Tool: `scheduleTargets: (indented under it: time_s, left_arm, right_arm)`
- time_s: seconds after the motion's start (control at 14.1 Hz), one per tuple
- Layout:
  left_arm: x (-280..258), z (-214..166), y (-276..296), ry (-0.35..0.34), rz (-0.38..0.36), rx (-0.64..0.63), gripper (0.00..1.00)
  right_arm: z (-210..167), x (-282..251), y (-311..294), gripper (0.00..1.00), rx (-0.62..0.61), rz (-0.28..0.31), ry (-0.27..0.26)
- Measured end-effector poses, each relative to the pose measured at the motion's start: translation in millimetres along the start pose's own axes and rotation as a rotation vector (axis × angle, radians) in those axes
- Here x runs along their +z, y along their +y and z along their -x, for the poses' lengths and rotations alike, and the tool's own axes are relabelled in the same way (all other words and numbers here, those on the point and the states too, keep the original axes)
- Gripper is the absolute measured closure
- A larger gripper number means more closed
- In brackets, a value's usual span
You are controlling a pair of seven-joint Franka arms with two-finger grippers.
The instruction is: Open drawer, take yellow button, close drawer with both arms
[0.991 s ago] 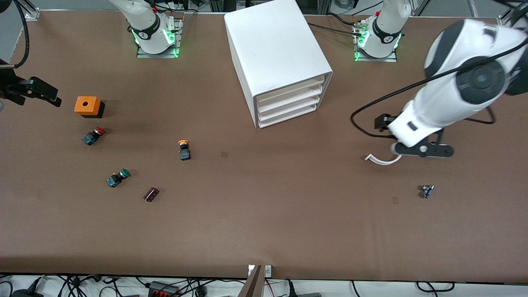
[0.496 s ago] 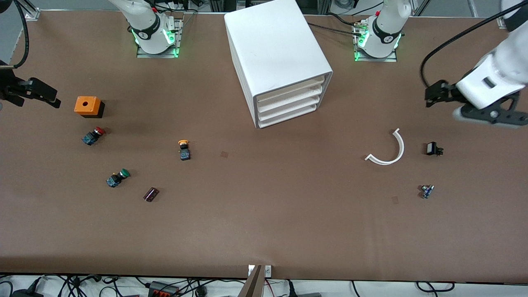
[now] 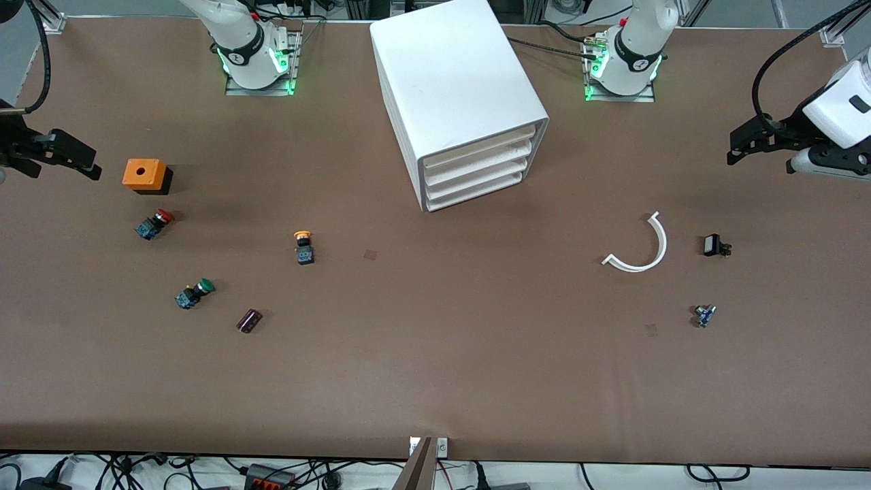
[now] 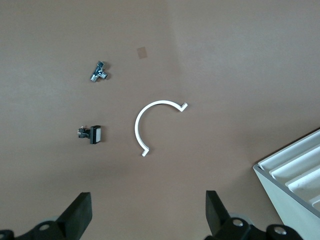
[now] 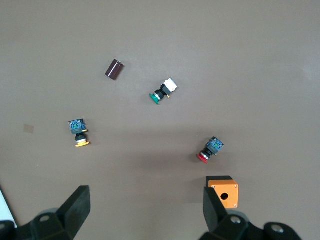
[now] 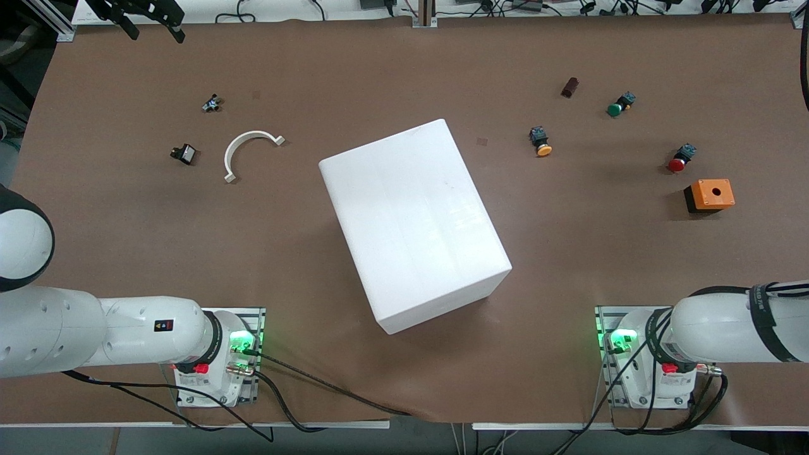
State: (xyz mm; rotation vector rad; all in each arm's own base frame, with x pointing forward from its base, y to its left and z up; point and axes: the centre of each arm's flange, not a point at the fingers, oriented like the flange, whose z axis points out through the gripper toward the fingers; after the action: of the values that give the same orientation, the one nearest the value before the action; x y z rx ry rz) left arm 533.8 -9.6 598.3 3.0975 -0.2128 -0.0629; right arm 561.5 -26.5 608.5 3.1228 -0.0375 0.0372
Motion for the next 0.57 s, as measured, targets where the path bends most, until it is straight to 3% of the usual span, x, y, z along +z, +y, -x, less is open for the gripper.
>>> scheduleTargets:
  time_s: [0.57]
  left_arm:
    - [-5.1, 2.9, 15.7, -0.018, 0.004, 0.002, 0.00]
  right_arm:
    - [-1.0, 12.5, -1.9, 0.00, -0.003, 0.000, -0.006]
